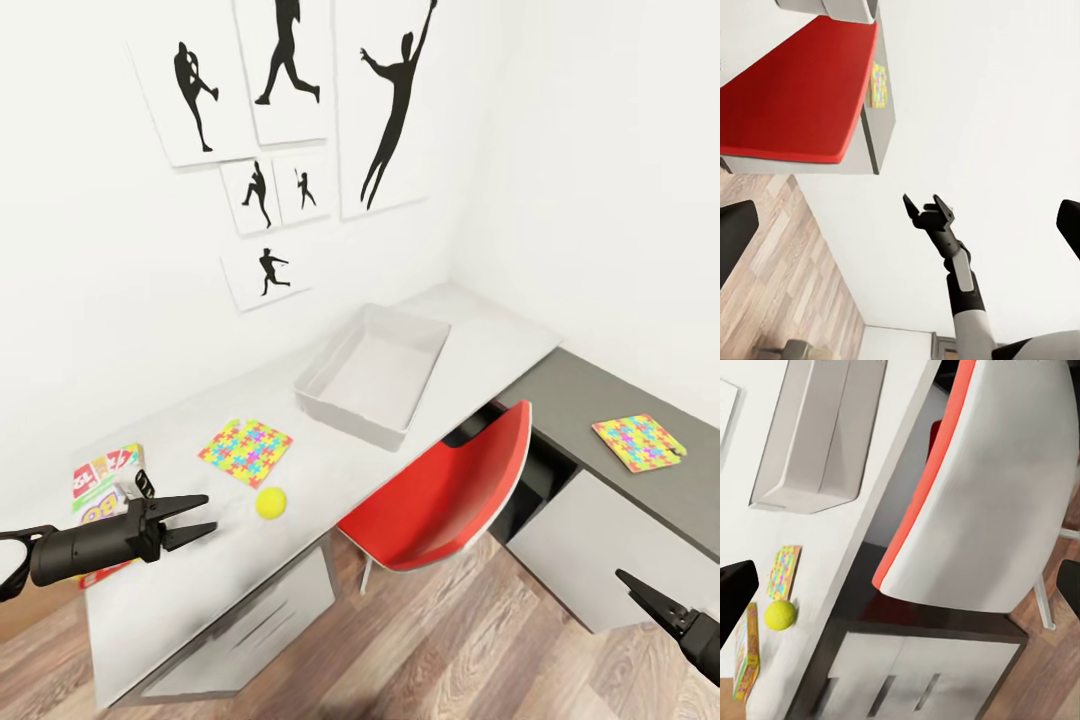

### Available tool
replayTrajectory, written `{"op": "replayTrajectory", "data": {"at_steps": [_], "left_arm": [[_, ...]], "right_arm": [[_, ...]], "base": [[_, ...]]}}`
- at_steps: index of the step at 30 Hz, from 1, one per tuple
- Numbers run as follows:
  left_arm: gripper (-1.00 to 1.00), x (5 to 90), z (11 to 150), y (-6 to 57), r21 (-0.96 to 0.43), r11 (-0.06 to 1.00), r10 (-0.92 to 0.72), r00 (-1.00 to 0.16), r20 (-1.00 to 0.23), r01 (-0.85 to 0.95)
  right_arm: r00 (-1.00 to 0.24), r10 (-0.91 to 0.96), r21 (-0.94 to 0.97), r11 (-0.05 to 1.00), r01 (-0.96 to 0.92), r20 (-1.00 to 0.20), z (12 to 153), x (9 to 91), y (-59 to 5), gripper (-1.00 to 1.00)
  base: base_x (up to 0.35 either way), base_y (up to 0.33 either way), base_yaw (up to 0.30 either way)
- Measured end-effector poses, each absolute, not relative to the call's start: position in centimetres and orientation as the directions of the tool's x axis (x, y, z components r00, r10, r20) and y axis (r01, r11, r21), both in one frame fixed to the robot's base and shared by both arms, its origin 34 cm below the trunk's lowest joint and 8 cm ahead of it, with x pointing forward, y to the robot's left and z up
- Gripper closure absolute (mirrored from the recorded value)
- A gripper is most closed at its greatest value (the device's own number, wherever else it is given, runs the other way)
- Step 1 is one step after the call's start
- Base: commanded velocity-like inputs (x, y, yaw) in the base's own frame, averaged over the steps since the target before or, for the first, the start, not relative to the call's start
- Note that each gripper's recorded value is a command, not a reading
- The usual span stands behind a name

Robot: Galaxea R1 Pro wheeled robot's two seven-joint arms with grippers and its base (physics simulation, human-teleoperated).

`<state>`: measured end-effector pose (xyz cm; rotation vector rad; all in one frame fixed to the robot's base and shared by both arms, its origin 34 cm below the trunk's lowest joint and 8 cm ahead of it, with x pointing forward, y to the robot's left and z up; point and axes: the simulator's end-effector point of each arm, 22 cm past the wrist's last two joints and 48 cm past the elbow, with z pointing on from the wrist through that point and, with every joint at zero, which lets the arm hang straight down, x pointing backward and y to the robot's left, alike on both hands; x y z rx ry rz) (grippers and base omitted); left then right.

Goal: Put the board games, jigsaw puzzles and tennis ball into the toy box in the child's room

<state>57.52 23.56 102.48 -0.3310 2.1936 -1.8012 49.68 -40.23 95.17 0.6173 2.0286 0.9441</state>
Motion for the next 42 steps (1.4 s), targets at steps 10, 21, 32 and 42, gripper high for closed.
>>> {"op": "replayTrajectory", "data": {"at_steps": [10,21,32,42], "left_arm": [[-1.0,57.5,103.3,23.8,-0.979,0.203,-0.349,-0.933,-0.091,0.019],[-1.0,57.4,104.1,23.7,-0.979,0.202,-0.347,-0.932,-0.108,0.038],[-1.0,57.3,105.0,23.7,-0.978,0.203,-0.346,-0.93,-0.125,0.056],[-1.0,57.2,105.8,23.7,-0.977,0.203,-0.346,-0.928,-0.141,0.073]], "right_arm": [[-0.556,0.687,0.793,0.604,0.078,-0.469,95.9,49.8,-40.2,-1.0],[-0.548,0.688,0.796,0.601,0.064,-0.475,96.4,49.8,-40.1,-1.0],[-0.539,0.689,0.798,0.601,0.05,-0.485,97.2,49.9,-40.2,-1.0],[-0.531,0.689,0.799,0.6,0.036,-0.493,97.8,49.9,-40.1,-1.0]], "base": [[-0.009,0.0,0.0],[-0.011,0.0,0.0],[-0.031,0.0,0.0],[-0.001,0.0,0.0]]}}
